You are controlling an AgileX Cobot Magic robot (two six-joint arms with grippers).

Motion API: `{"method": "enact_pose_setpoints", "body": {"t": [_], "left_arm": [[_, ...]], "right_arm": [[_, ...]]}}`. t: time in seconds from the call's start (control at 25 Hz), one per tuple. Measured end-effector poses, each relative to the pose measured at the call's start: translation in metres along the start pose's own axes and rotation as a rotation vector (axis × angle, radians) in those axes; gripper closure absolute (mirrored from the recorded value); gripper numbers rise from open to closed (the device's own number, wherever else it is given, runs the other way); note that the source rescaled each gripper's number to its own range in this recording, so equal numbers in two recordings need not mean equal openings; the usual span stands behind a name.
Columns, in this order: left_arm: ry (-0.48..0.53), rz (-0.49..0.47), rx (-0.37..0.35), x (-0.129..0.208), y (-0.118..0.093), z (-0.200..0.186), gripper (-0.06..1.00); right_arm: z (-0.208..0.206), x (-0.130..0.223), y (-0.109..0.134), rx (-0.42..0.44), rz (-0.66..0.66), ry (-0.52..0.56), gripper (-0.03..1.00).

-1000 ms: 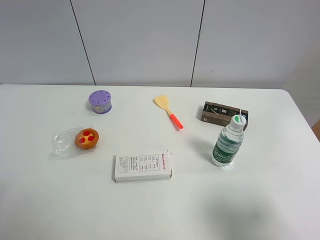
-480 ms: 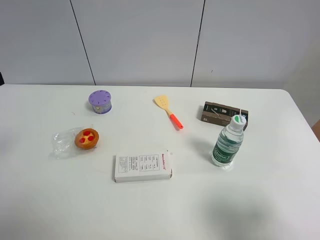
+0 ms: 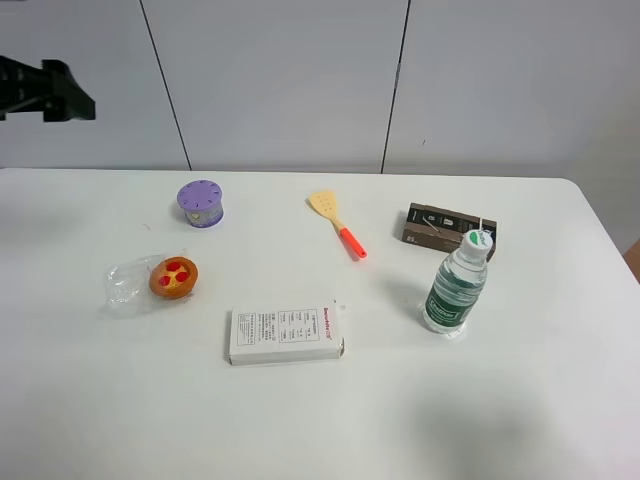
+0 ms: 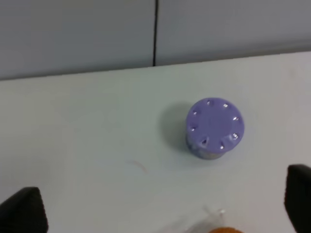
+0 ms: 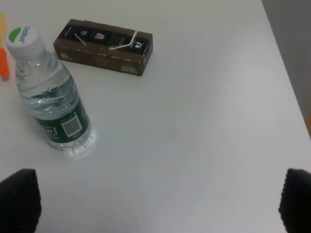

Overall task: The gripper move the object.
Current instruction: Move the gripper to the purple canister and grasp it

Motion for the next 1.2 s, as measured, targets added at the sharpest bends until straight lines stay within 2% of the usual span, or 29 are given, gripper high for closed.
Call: {"method": "enact_pose_setpoints", "body": {"t": [0.16,0.36,0.52,0.8,1.2], "left_arm": [[-0.001,0.09,0.031,-0.012,-0.021,0.036,-0.06],[0.07,0.163,0.052,0.001,-0.039,0.079,-0.06],[0.101,0.158,0.072,0.015,-0.05,0.105,-0.06],[0.093,0.131,0.085,0.027,-0.058,0.138,-0.06],[0.18,0.107,0.065,0.067,-0.051,0.184,-0.06]], "right_arm": [[0.0,0.0,0.0,0.0,0.0,0.0,-0.03],[0.0,0.0,0.0,0.0,0.0,0.0,-0.03],[0.0,0.0,0.0,0.0,0.0,0.0,-0.03],[0.0,0.0,0.0,0.0,0.0,0.0,-0.03],[0.0,0.0,0.0,0.0,0.0,0.0,-0.03]]}}
Point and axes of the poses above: a point on each arm's last joint axis where the gripper is mounted, z pointing out along that axis toward the gripper, y along the wrist's bending axis when the last joint is at zero, x = y × z, the point moved 9 cm from there along z, pointing out along that axis toward the gripper, and after that the axes turned 6 degrees about -z, right-handed, at the moved point
